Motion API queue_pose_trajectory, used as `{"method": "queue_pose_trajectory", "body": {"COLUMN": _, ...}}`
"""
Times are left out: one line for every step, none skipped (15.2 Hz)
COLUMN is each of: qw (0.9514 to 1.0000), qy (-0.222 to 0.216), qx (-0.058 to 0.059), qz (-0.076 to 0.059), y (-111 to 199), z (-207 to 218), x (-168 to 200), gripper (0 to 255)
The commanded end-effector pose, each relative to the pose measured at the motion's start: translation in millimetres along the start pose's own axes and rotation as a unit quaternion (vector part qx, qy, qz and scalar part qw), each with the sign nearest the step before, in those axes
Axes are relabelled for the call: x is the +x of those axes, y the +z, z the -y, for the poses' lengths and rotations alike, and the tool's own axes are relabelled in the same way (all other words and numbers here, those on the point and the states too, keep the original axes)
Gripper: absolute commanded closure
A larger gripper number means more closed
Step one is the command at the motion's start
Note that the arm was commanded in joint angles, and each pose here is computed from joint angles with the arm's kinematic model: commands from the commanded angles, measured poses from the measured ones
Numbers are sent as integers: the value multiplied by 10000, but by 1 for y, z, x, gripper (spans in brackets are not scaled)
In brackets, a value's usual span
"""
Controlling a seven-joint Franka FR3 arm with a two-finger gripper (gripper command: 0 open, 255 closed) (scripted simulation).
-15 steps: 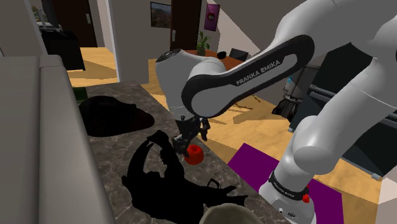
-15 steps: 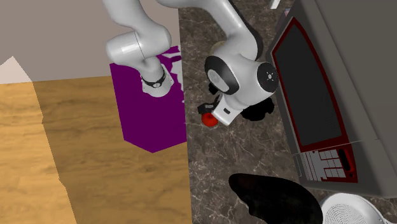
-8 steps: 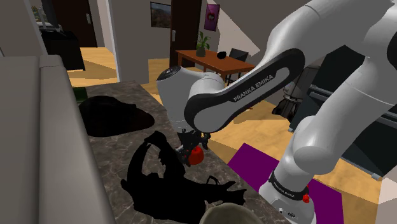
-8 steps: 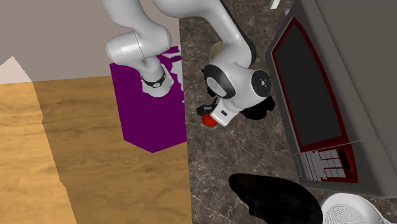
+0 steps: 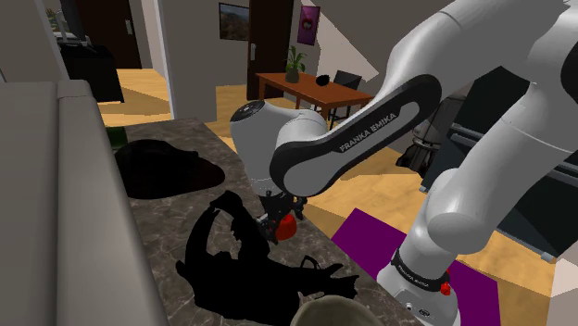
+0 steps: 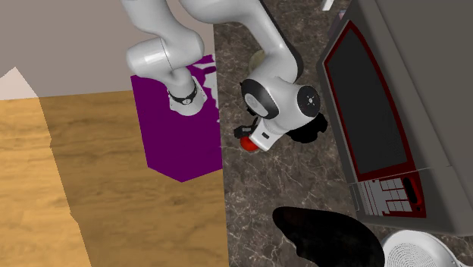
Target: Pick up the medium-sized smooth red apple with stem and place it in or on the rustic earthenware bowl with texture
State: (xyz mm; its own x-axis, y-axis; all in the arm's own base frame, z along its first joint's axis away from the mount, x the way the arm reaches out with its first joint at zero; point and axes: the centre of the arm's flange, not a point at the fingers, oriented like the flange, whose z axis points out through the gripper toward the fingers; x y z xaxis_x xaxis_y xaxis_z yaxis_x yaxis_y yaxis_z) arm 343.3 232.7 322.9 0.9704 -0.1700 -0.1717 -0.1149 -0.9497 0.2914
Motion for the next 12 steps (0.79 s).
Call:
{"method": "queue_pose_trajectory", "body": {"qw": 10000, "qy": 0, "qx": 0, "qz": 0, "y": 0, "z": 0, "x": 0, "gripper": 255}}
{"method": "queue_pose_trajectory", "body": {"qw": 10000, "qy": 0, "qx": 0, "qz": 0, "y": 0, "z": 0, "x": 0, "gripper": 255}}
{"method": "queue_pose_trajectory", "body": {"qw": 10000, "qy": 0, "qx": 0, "qz": 0, "y": 0, "z": 0, "x": 0, "gripper": 255}}
{"method": "queue_pose_trajectory", "body": {"qw": 10000, "qy": 0, "qx": 0, "qz": 0, "y": 0, "z": 0, "x": 0, "gripper": 255}}
{"method": "queue_pose_trajectory", "body": {"qw": 10000, "qy": 0, "qx": 0, "qz": 0, "y": 0, "z": 0, "x": 0, "gripper": 255}}
{"method": "queue_pose_trajectory", "body": {"qw": 10000, "qy": 0, "qx": 0, "qz": 0, "y": 0, "z": 0, "x": 0, "gripper": 255}}
{"method": "queue_pose_trajectory", "body": {"qw": 10000, "qy": 0, "qx": 0, "qz": 0, "y": 0, "z": 0, "x": 0, "gripper": 255}}
{"method": "queue_pose_trajectory", "body": {"qw": 10000, "qy": 0, "qx": 0, "qz": 0, "y": 0, "z": 0, "x": 0, "gripper": 255}}
{"method": "queue_pose_trajectory", "body": {"qw": 10000, "qy": 0, "qx": 0, "qz": 0, "y": 0, "z": 0, "x": 0, "gripper": 255}}
{"method": "queue_pose_trajectory", "body": {"qw": 10000, "qy": 0, "qx": 0, "qz": 0, "y": 0, "z": 0, "x": 0, "gripper": 255}}
{"method": "queue_pose_trajectory", "body": {"qw": 10000, "qy": 0, "qx": 0, "qz": 0, "y": -5, "z": -2, "x": -1, "gripper": 255}}
{"method": "queue_pose_trajectory", "body": {"qw": 10000, "qy": 0, "qx": 0, "qz": 0, "y": -10, "z": -3, "x": -2, "gripper": 255}}
